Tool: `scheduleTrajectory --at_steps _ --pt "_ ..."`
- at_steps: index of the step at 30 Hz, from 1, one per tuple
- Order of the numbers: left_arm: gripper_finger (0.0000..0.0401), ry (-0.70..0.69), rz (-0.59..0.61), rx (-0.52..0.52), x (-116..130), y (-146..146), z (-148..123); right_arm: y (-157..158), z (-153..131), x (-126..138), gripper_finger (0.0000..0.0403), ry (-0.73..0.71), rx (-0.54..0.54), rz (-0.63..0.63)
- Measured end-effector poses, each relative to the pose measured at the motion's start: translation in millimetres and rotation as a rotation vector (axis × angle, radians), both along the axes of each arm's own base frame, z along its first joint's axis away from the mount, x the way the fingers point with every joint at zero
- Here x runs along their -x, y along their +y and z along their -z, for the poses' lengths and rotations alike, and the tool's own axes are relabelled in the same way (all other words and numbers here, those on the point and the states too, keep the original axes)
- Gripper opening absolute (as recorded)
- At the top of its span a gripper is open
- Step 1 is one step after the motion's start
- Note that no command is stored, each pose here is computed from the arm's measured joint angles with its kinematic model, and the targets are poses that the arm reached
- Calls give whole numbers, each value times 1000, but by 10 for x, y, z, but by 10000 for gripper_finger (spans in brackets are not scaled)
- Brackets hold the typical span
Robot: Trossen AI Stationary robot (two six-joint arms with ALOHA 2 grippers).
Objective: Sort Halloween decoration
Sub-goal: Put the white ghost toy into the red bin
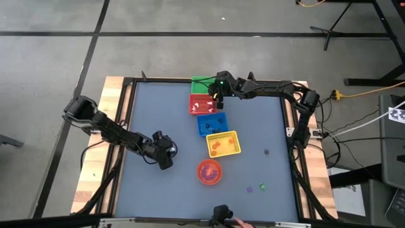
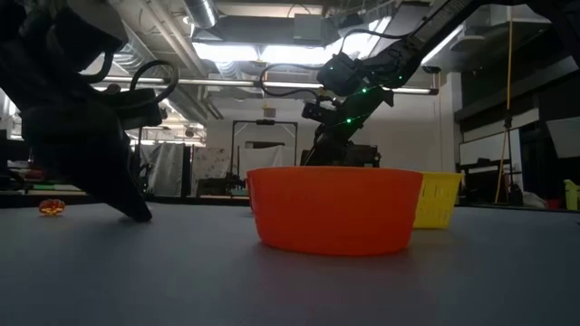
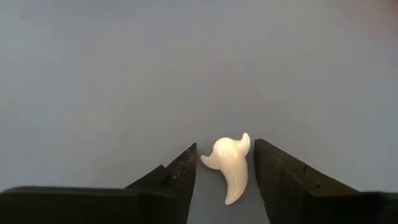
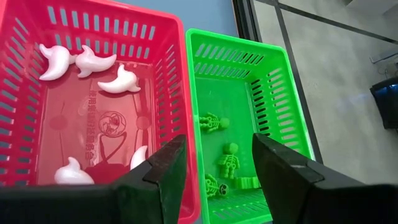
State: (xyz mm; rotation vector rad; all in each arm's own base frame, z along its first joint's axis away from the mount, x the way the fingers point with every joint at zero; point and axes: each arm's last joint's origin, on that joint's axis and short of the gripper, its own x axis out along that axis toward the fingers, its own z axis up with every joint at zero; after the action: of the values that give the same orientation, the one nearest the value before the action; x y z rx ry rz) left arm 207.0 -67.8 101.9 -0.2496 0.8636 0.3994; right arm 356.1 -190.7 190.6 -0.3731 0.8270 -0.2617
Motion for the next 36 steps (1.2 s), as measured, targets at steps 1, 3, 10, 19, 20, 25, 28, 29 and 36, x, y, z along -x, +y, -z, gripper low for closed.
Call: scheduleTrajectory --at_steps 1,3,10,19,20,25,28,29,36 --pt "133 0 -1 -2 1 1 1 0 0 0 182 0 0 0" --pt "124 0 -2 -4 1 3 3 0 0 0 182 0 0 0" --pt "100 -1 -5 -6 0 5 4 0 0 0 182 0 0 0" --pt "92 3 -5 -7 5 6 7 0 0 0 182 0 0 0" --pt "92 3 -5 -7 5 6 7 0 0 0 182 0 0 0" --pt "92 1 -9 -4 5 6 7 -1 0 1 182 0 0 0" --pt "92 -5 -11 1 2 5 6 0 0 0 182 0 0 0" --pt "92 -10 -11 3 -2 4 4 -1 0 1 182 0 0 0" --pt "91 -49 -14 20 -32 -7 -14 0 0 0 182 0 0 0"
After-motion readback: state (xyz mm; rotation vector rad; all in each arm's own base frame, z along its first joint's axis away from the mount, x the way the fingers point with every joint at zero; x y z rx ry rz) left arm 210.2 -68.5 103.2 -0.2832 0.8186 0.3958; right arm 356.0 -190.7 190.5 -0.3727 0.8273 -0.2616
